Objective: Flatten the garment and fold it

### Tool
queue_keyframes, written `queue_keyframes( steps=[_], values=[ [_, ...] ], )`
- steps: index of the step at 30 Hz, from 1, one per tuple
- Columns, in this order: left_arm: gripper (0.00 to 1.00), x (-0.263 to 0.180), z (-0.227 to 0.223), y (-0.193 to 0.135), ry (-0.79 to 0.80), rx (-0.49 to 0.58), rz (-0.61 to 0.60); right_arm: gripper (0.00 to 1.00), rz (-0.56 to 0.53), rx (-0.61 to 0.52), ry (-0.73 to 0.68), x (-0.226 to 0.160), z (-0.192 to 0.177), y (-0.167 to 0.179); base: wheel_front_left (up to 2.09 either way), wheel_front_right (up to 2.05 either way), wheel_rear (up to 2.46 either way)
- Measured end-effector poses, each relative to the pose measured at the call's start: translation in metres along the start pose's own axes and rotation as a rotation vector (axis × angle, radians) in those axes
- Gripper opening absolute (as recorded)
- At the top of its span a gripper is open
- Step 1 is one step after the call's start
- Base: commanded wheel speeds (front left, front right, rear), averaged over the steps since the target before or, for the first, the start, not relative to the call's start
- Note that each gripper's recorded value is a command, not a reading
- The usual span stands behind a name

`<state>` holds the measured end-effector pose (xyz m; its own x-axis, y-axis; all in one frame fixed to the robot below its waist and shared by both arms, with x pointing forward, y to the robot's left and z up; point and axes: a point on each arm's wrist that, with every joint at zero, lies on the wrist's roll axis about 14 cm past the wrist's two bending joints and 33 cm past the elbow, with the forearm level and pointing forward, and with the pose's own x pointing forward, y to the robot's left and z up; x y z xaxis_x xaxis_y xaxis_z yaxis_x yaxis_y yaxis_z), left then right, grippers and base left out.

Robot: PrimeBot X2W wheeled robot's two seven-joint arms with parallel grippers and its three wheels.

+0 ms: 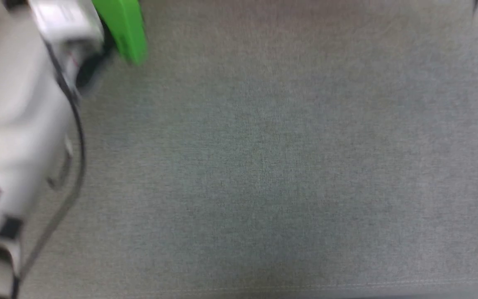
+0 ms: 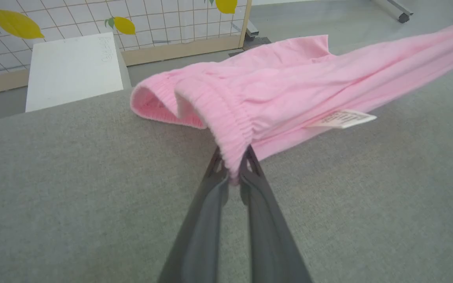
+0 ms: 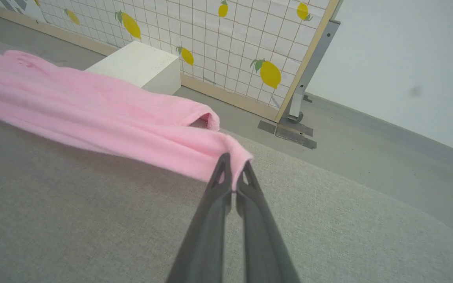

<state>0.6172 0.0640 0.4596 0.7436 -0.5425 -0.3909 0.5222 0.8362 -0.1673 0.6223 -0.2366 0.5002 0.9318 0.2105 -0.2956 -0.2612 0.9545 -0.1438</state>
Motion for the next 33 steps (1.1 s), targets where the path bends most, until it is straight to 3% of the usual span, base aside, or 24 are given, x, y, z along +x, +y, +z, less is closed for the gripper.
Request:
queue_keyframes(
  steps=[10,17,27,33],
  values=[
    [0.0,-0.08,-0.082,-0.073,0.134,-0.084,-0.055,0.0,0.057,0.078,0.285,-0.092,-0.089,0.021,0.0,0.0,0.0],
    [0.0,-0.136,-0.111,-0.105,0.183,-0.113,-0.063,0.0,0.086,0.141,0.482,-0.161,-0.138,0.036,0.0,0.0,0.0],
    [0.0,-0.199,-0.144,-0.153,0.22,-0.159,-0.078,0.0,0.108,0.163,0.606,-0.24,-0.167,0.046,0.0,0.0,0.0],
    [0.0,-0.223,-0.167,-0.172,0.255,-0.191,-0.077,0.0,0.102,0.201,0.618,-0.264,-0.174,0.051,0.0,0.0,0.0]
  ],
)
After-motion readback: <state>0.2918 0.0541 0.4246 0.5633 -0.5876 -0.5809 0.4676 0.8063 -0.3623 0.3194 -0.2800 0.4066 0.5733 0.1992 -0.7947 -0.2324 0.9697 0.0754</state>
